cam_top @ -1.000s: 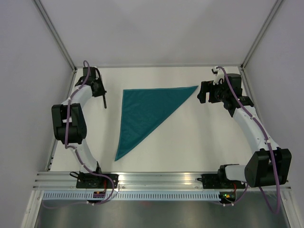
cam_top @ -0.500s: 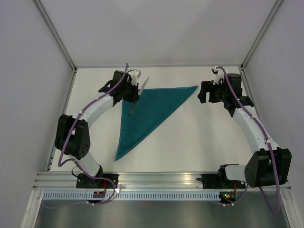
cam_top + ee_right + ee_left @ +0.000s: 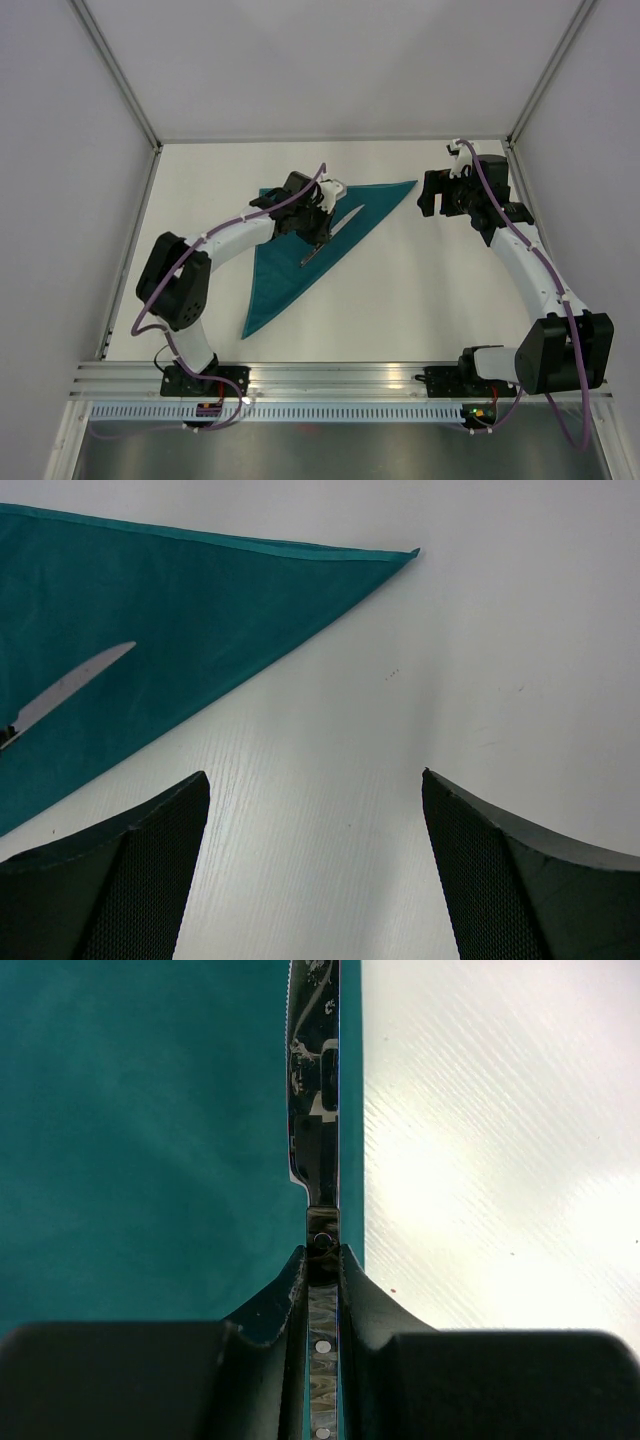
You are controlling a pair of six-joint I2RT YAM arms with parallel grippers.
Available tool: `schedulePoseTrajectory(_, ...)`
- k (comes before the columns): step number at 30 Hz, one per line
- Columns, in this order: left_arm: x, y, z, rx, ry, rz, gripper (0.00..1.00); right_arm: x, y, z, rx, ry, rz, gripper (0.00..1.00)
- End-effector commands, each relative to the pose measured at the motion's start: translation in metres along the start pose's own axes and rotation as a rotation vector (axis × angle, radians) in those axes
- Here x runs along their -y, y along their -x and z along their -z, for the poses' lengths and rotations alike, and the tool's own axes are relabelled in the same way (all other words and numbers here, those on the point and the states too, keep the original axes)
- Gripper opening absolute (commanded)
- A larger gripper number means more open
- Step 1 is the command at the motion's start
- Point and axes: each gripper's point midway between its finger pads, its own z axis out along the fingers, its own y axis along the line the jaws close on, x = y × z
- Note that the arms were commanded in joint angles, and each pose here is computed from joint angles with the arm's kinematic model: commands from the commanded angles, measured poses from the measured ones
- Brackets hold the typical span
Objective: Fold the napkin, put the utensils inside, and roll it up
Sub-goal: Place the utensil onto the napkin
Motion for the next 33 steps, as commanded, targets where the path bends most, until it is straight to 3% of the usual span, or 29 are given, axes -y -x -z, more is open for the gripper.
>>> schedulePoseTrajectory(1, 0.008, -0.008, -0.010, -0.032, -0.024, -0.041, 0.02, 0.002, 0.013, 0.005, 0.043, -0.027, 0.012, 0.91)
schedulePoseTrajectory(11, 0.013, -0.027, -0.035, -0.091, -0.012, -0.027, 0.02, 0.003, 0.012, 0.004, 0.040, -0.029, 0.013, 0.91)
schedulePoseTrajectory(33, 0.007, -0.027, -0.055, -0.095, 0.014, 0.010, 0.02, 0.002, 0.011, 0.005, 0.039, -0.026, 0.012, 0.92)
